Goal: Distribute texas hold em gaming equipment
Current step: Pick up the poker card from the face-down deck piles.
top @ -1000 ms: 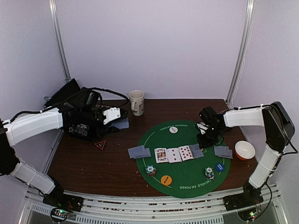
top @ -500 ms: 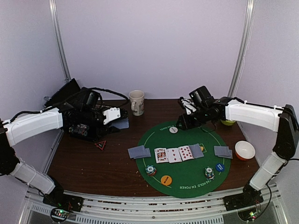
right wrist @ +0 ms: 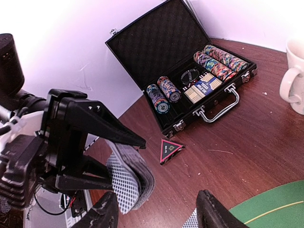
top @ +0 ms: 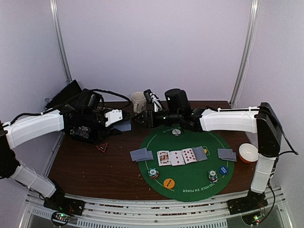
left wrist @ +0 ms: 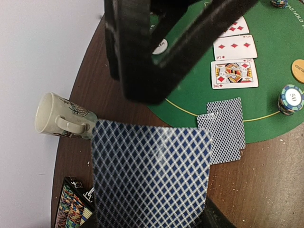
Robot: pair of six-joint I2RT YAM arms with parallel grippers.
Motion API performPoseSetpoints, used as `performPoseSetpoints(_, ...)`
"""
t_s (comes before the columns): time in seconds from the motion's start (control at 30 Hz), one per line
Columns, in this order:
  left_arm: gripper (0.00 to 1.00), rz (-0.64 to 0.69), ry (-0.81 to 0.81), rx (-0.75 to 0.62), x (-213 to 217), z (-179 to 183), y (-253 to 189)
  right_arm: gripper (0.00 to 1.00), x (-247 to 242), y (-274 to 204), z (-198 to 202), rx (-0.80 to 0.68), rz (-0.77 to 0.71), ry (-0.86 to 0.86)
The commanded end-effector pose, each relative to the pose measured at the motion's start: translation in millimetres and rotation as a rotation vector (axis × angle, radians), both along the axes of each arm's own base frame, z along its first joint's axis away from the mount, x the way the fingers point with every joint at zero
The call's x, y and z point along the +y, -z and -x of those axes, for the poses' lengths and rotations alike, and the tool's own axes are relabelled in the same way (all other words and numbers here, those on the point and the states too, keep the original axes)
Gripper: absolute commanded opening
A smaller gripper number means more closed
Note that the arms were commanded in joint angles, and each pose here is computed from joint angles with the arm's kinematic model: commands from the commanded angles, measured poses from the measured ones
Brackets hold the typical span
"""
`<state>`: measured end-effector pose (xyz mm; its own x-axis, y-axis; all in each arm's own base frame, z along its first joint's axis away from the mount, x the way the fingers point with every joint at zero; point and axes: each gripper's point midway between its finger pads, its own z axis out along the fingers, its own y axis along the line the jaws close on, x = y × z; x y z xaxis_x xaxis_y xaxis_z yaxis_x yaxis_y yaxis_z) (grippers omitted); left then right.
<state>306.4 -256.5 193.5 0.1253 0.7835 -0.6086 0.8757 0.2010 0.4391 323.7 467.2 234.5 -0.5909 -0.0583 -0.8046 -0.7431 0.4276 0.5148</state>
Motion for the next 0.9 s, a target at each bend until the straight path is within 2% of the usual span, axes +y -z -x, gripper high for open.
performPoseSetpoints(0.0, 0.5, 0.033, 0.016, -0.046, -4.6, -1.9, -14.2, 0.58, 22.7, -19.5, 0.8, -0.014, -0.088, -0.037)
performPoseSetpoints(0.23, 0.5, 0.028, 0.013, -0.044, -4.2, -2.8, -12.1, 0.57, 36.1, -4.3, -4.2, 0.027, -0.095, -0.05)
performPoseSetpoints(0.4, 0.5, 0.03, 0.014, -0.046, -4.0, -2.5, -13.1, 0.55, 43.9, 12.5, -9.8, 0.035, -0.02, -0.04)
performPoseSetpoints(0.57, 0.5, 0.029, 0.015, -0.045, -4.2, -2.6, -12.7, 0.54, 47.9, 14.2, -9.1, 0.029, -0.011, -0.046)
performPoseSetpoints(0.87, 0.5, 0.028, 0.015, -0.044, -4.1, -2.6, -11.9, 0.4, 31.8, 18.6, -14.1, -0.007, 0.08, 0.018)
